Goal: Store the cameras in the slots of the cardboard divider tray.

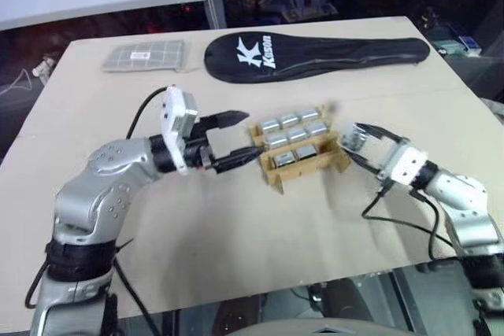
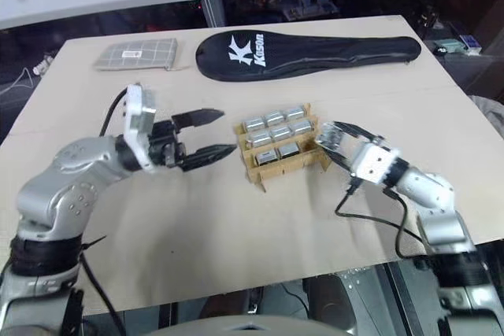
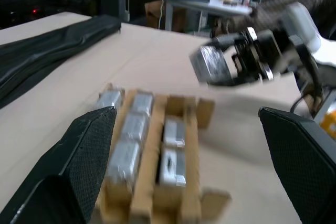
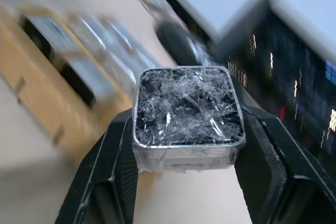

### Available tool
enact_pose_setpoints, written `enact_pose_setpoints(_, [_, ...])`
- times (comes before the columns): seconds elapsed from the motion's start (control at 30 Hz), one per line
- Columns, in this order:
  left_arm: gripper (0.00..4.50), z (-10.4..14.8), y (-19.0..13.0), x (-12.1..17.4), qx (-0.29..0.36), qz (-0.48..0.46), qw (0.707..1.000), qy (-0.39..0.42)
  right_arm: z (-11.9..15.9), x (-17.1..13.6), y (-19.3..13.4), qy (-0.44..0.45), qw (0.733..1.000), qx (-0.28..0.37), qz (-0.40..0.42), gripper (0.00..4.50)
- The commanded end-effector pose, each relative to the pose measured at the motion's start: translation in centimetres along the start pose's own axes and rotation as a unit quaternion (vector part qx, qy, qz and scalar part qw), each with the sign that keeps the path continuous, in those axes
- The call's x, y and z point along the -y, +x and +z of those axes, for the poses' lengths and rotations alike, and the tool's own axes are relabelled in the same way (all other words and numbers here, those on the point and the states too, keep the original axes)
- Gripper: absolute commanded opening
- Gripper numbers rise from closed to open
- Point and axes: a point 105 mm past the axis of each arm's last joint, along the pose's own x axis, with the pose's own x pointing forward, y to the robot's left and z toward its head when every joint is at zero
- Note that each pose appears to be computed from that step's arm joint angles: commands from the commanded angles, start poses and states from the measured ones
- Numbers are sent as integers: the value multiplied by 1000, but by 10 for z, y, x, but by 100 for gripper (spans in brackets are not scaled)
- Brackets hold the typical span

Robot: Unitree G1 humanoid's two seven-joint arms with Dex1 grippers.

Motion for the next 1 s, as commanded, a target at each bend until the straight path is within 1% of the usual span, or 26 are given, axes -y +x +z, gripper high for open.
enact_pose_setpoints(0.03, [450,5,12,0,9,-17,1000,-7,28,7,17,-121,990,68,28,196])
enact_pose_setpoints(0.1, [450,6,19,3,10,-39,999,-25,40,6,27,-174,979,99,46,196])
enact_pose_setpoints(0.2, [450,-7,23,7,-48,-65,996,-49,51,2,37,-221,963,136,67,196])
enact_pose_setpoints(0.27, [450,-9,25,9,-56,-76,994,-64,55,-4,40,-234,957,154,82,196])
enact_pose_setpoints(0.37, [450,-9,27,13,-58,-88,992,-71,62,-12,44,-234,952,174,88,196])
enact_pose_setpoints(0.5, [450,-6,30,15,-46,-93,991,-78,70,-21,49,-224,952,191,89,196])
enact_pose_setpoints(0.77, [450,-5,32,21,-46,-110,988,-94,75,-23,54,-222,950,202,88,196])
enact_pose_setpoints(0.8, [397,-4,32,20,-44,-111,988,-98,75,-23,54,-223,950,202,90,196])
enact_pose_setpoints(0.83, [368,-3,32,21,-43,-113,987,-102,74,-23,54,-223,949,202,91,196])
enact_pose_setpoints(0.9, [271,-2,33,22,-44,-116,987,-99,75,-23,55,-222,949,203,91,196])
enact_pose_setpoints(1.0, [140,-3,34,24,-46,-121,986,-103,76,-24,56,-218,949,207,92,196])
